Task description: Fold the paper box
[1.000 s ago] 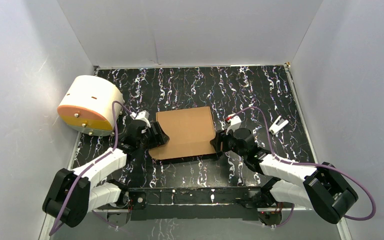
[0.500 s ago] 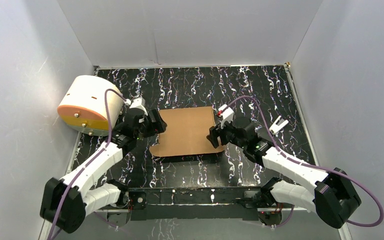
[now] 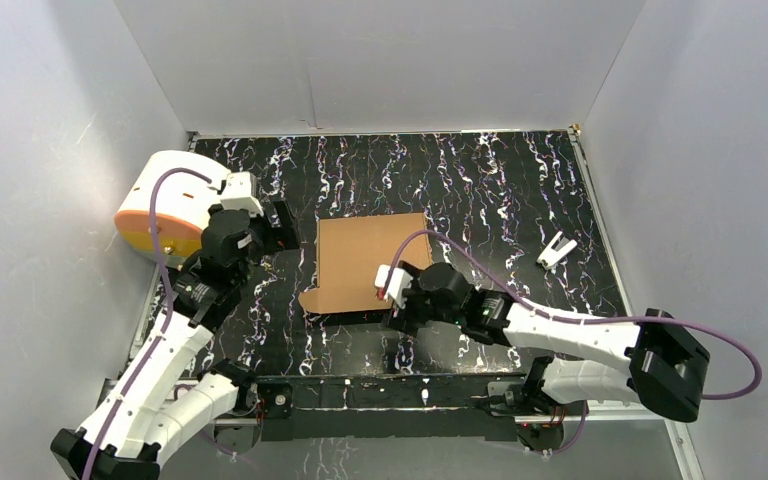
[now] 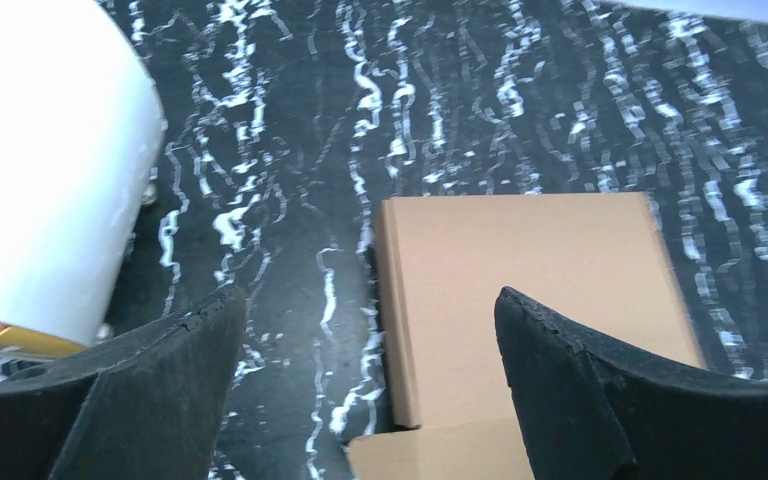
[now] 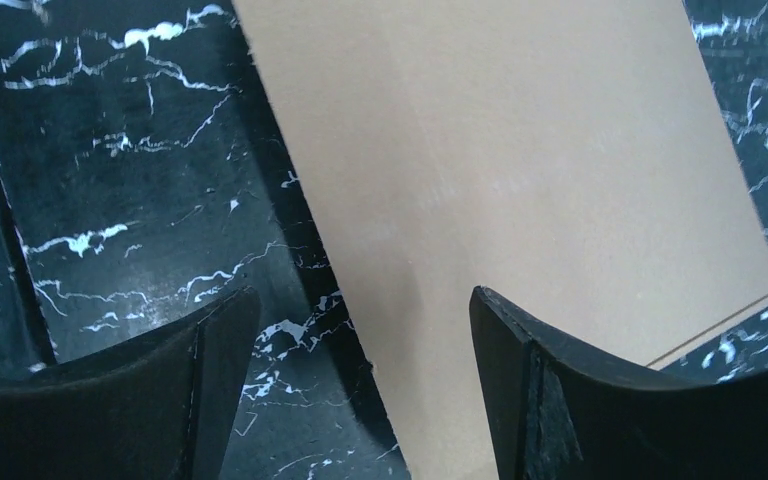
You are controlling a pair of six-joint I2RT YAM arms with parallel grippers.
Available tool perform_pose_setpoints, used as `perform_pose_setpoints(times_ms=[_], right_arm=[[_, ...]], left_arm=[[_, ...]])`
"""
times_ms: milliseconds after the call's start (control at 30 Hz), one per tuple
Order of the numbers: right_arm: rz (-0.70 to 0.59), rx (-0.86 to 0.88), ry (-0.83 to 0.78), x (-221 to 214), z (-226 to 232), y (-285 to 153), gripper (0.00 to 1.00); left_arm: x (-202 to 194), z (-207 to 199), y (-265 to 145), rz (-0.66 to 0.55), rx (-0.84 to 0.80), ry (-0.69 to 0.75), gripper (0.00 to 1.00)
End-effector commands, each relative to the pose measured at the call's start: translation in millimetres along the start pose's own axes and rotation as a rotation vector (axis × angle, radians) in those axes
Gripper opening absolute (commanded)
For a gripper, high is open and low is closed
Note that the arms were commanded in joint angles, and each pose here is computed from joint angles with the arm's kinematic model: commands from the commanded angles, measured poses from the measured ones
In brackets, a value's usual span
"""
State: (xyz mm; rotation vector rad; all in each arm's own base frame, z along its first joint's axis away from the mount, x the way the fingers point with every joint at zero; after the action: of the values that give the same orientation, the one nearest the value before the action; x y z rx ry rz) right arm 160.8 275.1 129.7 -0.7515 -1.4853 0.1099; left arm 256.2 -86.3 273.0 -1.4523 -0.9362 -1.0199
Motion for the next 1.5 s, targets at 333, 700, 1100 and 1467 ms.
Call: perform_pose_setpoints(times_ms=[333, 700, 1100, 1467], right_arm=[[0.029, -0.189, -0.649, 31.3, 14.0, 36.5, 0.81], [0.068, -0.389, -0.819, 17.1, 5.2, 60.6, 0.70], [0.077, -0.333, -0.782, 13.6, 20.3, 60.4, 0.74], [0.122, -0.381, -0.807, 8.6, 9.8, 73.5, 0.42]], left_arm=[[-21.6, 49.3, -10.1, -0.012, 0.168, 0.070, 0.92], [-20.2, 49.8, -14.1, -0.032, 0.161, 0.050, 0.91], [-19.5, 47.6, -15.3, -0.048, 0.139, 0.041, 0.91], [-20.4, 47.4, -15.0, -0.047, 0.133, 0.037, 0.91]])
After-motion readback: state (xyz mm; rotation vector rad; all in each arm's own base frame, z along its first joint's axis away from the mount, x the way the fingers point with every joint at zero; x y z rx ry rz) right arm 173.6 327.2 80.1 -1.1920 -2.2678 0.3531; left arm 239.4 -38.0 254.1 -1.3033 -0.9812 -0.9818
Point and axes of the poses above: each gripper's point midway between its finger pads, its own y axis out along the fingers, its own z axis along the line the jaws close on, x = y × z, the point moved 3 cm from there along -y, back along the fingers, and after that the axes turned 9 degrees about y, right-handed, at the moved point
